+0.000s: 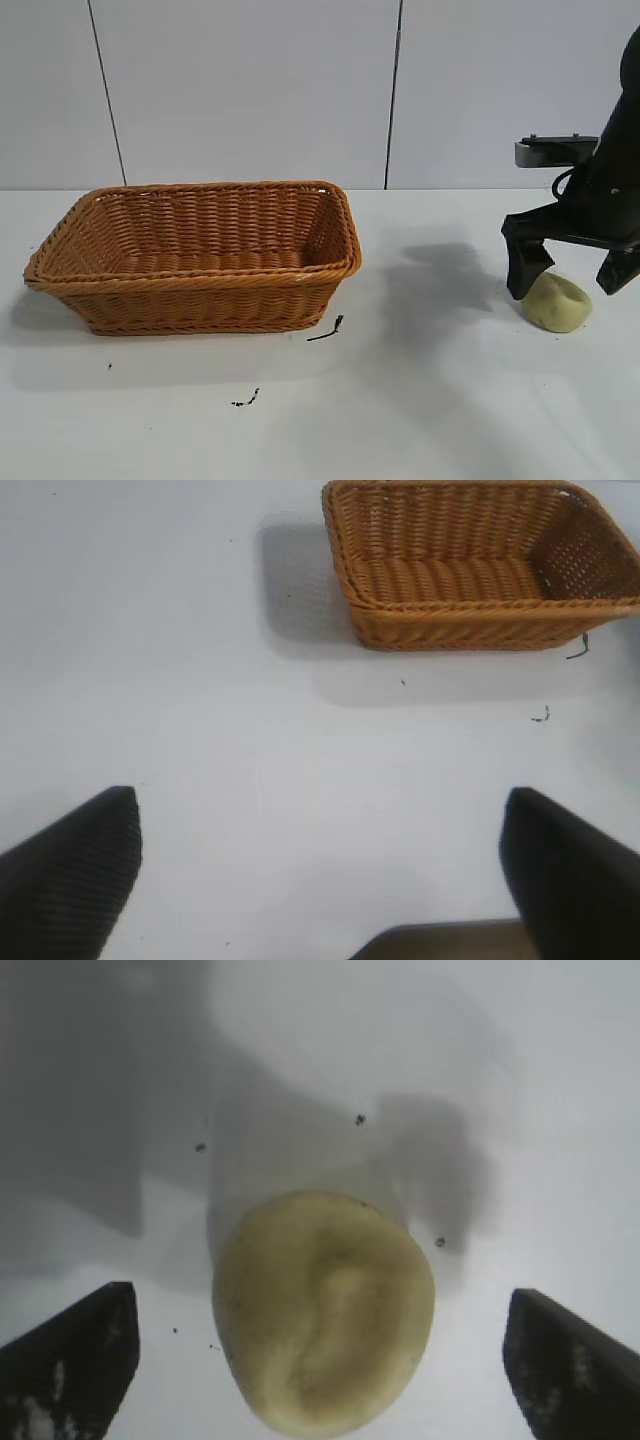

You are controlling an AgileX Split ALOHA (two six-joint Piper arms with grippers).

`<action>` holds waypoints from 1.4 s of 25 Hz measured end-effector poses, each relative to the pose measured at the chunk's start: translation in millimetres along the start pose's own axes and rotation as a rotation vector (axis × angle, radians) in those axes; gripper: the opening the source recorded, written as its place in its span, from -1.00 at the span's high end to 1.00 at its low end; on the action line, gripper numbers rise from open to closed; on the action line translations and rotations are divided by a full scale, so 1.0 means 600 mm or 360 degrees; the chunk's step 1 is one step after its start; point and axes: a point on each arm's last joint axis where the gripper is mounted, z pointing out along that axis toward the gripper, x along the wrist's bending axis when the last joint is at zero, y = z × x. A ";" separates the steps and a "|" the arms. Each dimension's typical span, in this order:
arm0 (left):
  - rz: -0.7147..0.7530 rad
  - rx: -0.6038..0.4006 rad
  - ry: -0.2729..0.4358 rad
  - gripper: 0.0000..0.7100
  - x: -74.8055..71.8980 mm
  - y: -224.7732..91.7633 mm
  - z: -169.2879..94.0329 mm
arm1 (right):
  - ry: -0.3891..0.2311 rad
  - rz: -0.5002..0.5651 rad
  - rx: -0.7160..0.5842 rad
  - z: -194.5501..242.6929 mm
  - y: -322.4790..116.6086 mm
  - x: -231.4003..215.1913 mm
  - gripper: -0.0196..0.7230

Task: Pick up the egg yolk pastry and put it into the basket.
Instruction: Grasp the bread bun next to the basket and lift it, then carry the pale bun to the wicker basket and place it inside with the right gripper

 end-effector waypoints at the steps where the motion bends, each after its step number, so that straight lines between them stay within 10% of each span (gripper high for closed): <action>1: 0.0000 0.0000 0.0000 -0.96 0.000 0.000 0.000 | 0.0000 0.0000 0.0012 0.005 -0.001 0.000 -0.91; 9: 0.0000 0.0000 0.0000 -0.96 0.000 0.000 0.000 | 0.0001 -0.0004 0.0038 0.015 -0.004 0.000 -0.83; 19: 0.0000 0.0000 0.0000 -0.96 0.000 0.000 0.000 | 0.0002 -0.0004 0.0049 0.015 -0.005 0.000 0.39; 35: 0.0000 0.0000 0.0000 -0.96 0.000 0.000 0.000 | -0.0011 -0.0024 0.0007 -0.022 -0.001 -0.001 0.48</action>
